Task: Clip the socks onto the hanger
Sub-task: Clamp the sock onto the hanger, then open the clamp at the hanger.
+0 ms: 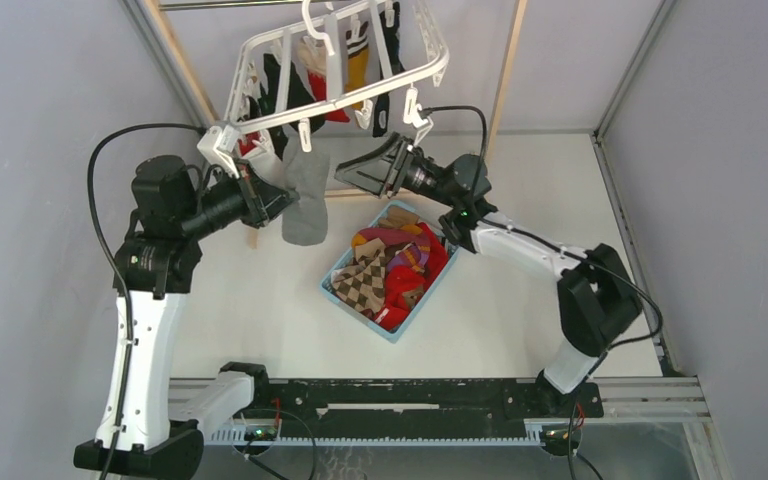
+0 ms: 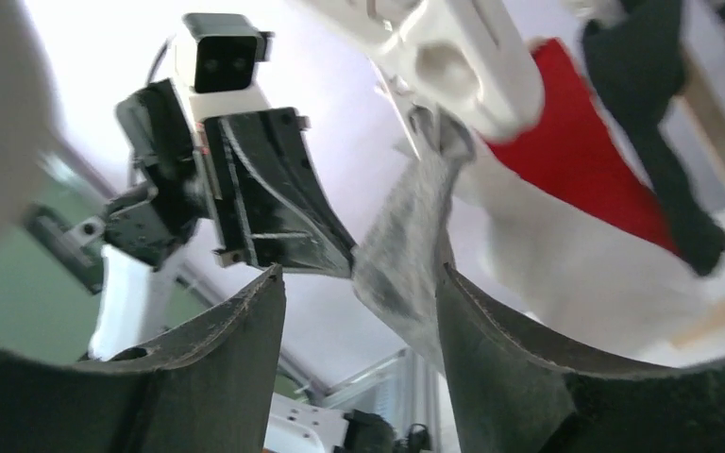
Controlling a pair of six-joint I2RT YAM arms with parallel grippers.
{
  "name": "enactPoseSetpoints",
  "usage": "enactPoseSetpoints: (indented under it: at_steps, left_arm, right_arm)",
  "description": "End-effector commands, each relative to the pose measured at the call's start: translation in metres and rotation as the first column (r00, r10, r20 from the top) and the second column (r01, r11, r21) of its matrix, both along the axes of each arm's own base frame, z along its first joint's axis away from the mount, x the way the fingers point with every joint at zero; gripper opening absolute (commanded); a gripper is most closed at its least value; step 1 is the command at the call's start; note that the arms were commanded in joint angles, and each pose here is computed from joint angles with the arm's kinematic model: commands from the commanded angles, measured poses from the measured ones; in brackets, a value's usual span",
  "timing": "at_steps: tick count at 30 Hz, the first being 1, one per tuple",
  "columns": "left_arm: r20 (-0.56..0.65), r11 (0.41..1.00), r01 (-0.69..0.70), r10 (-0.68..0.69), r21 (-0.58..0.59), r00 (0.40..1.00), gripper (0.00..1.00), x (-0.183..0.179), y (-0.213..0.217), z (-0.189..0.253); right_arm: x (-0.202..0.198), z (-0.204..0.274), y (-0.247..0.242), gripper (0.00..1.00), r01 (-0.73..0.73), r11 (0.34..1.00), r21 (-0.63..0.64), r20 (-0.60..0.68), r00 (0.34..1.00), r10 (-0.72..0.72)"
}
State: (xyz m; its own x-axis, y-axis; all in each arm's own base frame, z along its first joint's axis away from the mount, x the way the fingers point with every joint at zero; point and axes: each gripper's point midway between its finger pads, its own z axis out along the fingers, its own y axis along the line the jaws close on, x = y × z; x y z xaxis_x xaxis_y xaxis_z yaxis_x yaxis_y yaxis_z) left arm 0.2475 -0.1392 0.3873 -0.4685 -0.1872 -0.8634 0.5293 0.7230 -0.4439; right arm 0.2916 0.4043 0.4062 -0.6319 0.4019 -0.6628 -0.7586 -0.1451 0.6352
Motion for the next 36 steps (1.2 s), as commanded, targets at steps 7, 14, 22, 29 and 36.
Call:
enactPoseSetpoints:
  at_steps: [7,14,22,29,36]
  left_arm:
    - [0.083,0.996,-0.050,0.044,0.076,0.996,0.00,0.001,0.012,0.002]
    - [0.090,0.995,-0.052,0.044,0.088,0.995,0.00,-0.001,0.014,0.000]
    - [0.100,0.995,-0.046,0.037,0.084,0.994,0.00,-0.004,0.013,0.004]
    - [0.114,0.996,-0.044,0.035,0.084,0.993,0.00,-0.007,0.013,0.009]
    - [0.124,0.996,-0.042,0.031,0.085,0.992,0.00,-0.009,0.013,0.013]
  right_arm:
    - [0.025,-0.002,-0.066,0.68,0.536,0.839,-0.092,0.209,0.834,-0.510]
    - [0.038,0.032,-0.096,0.68,0.728,0.686,-0.008,0.366,0.640,-0.676]
    - [0.045,0.057,-0.086,0.67,0.807,0.590,0.017,0.497,0.505,-0.706]
    - [0.055,0.066,-0.080,0.63,0.827,0.561,0.029,0.548,0.457,-0.701]
    - [0.069,0.063,-0.079,0.60,0.847,0.531,0.012,0.565,0.432,-0.702]
